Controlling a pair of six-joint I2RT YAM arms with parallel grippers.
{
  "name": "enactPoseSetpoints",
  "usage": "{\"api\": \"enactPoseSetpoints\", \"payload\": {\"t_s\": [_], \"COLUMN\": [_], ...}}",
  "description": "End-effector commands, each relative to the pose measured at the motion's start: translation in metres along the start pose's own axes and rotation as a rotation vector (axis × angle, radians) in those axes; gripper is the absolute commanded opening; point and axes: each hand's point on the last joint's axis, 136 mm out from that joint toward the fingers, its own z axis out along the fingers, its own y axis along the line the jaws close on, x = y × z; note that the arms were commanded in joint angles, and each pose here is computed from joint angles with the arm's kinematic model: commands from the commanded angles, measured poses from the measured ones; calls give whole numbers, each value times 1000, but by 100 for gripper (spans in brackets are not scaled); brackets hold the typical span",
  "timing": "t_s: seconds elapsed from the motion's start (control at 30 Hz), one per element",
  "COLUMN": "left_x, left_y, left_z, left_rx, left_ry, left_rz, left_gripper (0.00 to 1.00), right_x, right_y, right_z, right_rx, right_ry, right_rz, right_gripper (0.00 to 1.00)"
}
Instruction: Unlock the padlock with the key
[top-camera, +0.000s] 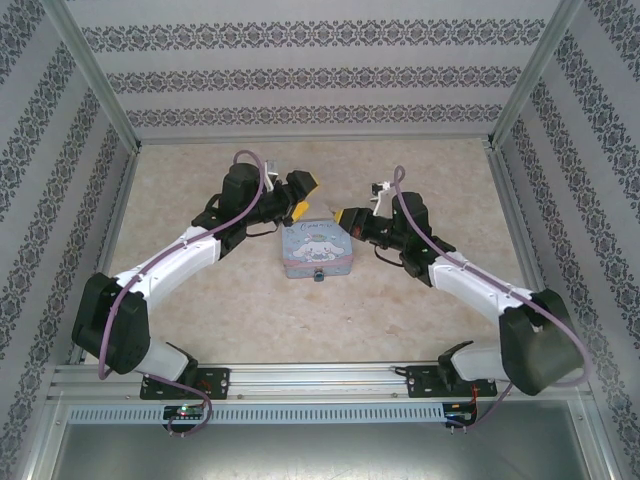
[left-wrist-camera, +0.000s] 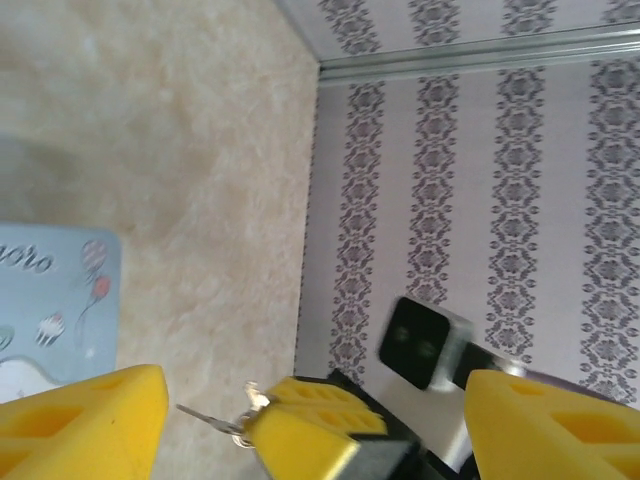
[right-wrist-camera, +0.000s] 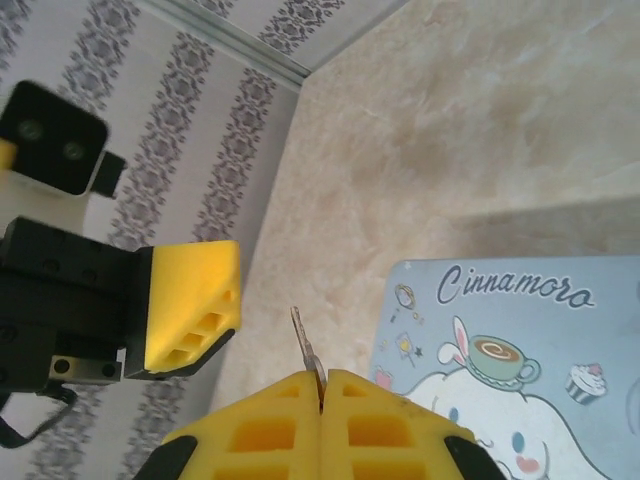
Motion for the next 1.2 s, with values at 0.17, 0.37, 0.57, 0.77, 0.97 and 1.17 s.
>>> {"api": "enactPoseSetpoints", "payload": {"t_s": [0.17,0.37,0.57,0.77,0.97,1.17], "left_x": [11,15,22,32,36,37], "left_y": [22,23,22,17,16,13], "left_z": [5,9,18,28,33,33], "left_rx": [-27,-34,-47,-47,-47,-43], "left_ry": [56,65,86,109,116,118], "left_rz": [-238,-287,-298,-299,-300,-300], "left_gripper": [64,61,58,53,46,37], "right_x": [-3,-6,-4,-1,0,-1], "right_y": [0,14,32,40,35,31], "right_z": [-19,-17,-10,-2,2,3], "right_rx": [291,370,410,417,441,463], "right_ry": [-52,-94,-113,-110,-97,-97], "right_rz": [-405,-591,-755,-831,-861,-866], "right_gripper": [0,0,0,0,0,0]}}
